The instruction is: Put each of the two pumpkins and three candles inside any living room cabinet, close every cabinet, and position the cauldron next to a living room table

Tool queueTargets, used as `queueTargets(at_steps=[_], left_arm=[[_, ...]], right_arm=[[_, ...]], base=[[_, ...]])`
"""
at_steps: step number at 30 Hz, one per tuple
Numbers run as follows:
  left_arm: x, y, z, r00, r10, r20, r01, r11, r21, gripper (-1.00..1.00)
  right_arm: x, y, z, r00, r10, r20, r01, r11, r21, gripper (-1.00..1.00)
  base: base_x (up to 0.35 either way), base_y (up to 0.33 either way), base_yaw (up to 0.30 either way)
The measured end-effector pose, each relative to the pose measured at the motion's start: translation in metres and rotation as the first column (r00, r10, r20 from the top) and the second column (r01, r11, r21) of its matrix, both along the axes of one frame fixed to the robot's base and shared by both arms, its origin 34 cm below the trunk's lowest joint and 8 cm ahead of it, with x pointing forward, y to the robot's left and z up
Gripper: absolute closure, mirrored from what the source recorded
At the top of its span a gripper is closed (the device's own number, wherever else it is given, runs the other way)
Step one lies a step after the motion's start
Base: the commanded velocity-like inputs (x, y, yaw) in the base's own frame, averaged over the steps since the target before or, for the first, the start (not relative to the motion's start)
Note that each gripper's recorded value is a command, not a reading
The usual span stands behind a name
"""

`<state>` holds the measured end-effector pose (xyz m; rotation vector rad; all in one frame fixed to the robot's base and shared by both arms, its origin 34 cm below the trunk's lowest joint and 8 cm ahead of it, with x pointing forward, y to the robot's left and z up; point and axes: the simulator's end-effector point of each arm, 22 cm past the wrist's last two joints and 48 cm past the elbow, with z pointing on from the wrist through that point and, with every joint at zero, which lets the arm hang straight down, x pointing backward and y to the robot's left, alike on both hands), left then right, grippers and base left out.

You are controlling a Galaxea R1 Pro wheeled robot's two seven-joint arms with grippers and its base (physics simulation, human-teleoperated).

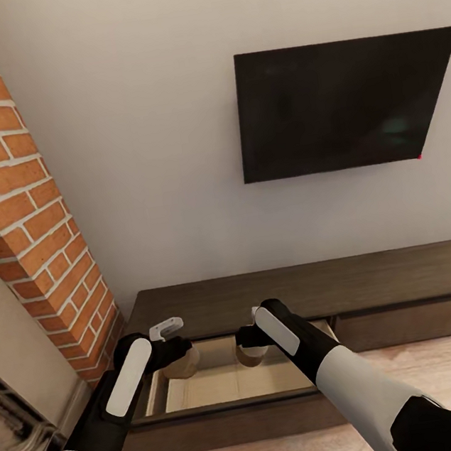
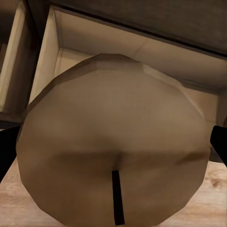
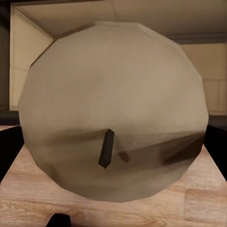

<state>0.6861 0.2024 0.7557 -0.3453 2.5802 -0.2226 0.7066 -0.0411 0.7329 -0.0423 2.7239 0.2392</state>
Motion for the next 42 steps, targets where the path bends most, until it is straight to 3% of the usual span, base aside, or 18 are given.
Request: queueTargets(at_steps=[19, 24, 42], left_arm=[[0.001, -0.024, -0.023, 0.999, -0.025, 0.034, 0.024, 1.0, 0.001, 1.0], [0.002, -0.027, -0.03, 0.998, -0.017, 0.052, 0.017, 1.0, 0.002, 1.0], [-0.005, -0.036, -0.066, 0.998, -0.042, 0.051, 0.041, 0.999, 0.022, 1.0]], right_arm=[[0.003, 0.003, -0.023, 1.0, -0.008, 0.028, 0.007, 1.0, 0.011, 1.0], [0.003, 0.009, -0.032, 0.997, 0.021, 0.069, -0.02, 1.0, -0.025, 1.0], [0.001, 0.013, -0.066, 0.994, 0.039, 0.101, -0.035, 0.999, -0.042, 1.0]], base=[[0.001, 0.0, 0.0], [0.0, 0.0, 0.0], [0.0, 0.0, 0.0]])
